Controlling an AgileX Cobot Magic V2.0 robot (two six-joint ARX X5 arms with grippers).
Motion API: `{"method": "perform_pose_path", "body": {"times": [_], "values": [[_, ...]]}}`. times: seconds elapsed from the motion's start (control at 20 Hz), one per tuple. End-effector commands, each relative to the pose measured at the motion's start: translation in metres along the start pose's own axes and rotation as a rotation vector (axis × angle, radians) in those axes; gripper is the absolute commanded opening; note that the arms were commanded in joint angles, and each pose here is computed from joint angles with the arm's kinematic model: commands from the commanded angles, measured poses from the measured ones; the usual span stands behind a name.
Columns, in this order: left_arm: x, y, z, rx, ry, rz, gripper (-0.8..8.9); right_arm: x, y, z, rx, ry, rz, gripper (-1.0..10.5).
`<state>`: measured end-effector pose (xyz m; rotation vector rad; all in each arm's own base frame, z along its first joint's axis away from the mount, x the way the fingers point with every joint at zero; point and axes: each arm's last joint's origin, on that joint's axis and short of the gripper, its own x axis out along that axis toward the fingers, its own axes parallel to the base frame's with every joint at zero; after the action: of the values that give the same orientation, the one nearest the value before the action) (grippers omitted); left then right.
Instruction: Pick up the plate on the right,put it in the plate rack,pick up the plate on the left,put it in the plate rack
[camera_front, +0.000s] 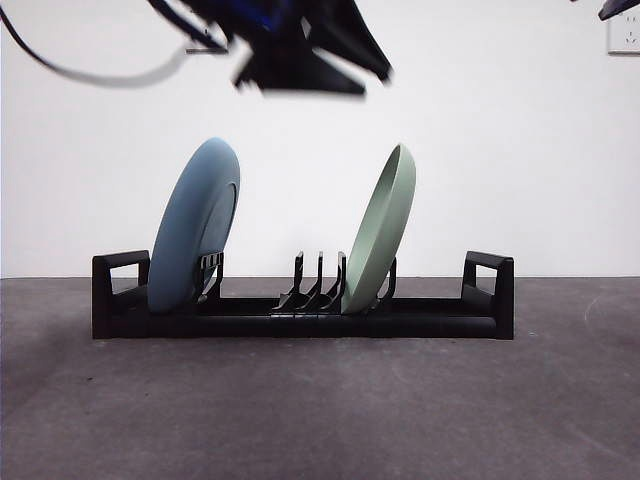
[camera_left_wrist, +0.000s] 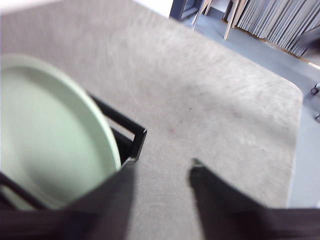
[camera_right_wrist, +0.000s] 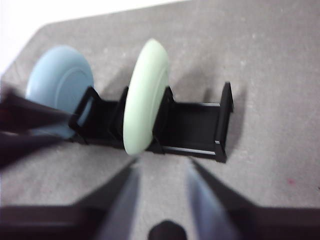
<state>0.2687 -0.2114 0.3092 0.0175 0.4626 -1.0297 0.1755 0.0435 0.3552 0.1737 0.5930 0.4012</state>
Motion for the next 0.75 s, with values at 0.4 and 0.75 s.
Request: {"method": "perform_pose_path", "body": {"times": [0.4,0.75], "values": [[-0.145,-0.042,0.016,0.179,0.028,0.514,-0.07,-0.005,-0.002,-0.003,-0.118,-0.010,-0.103,-0.1],[-0.204,-0.047,-0.052,0.082,-0.035,0.674,-0.07,-0.021,-0.003,-0.037,-0.127,-0.168,-0.090,-0.1]]}}
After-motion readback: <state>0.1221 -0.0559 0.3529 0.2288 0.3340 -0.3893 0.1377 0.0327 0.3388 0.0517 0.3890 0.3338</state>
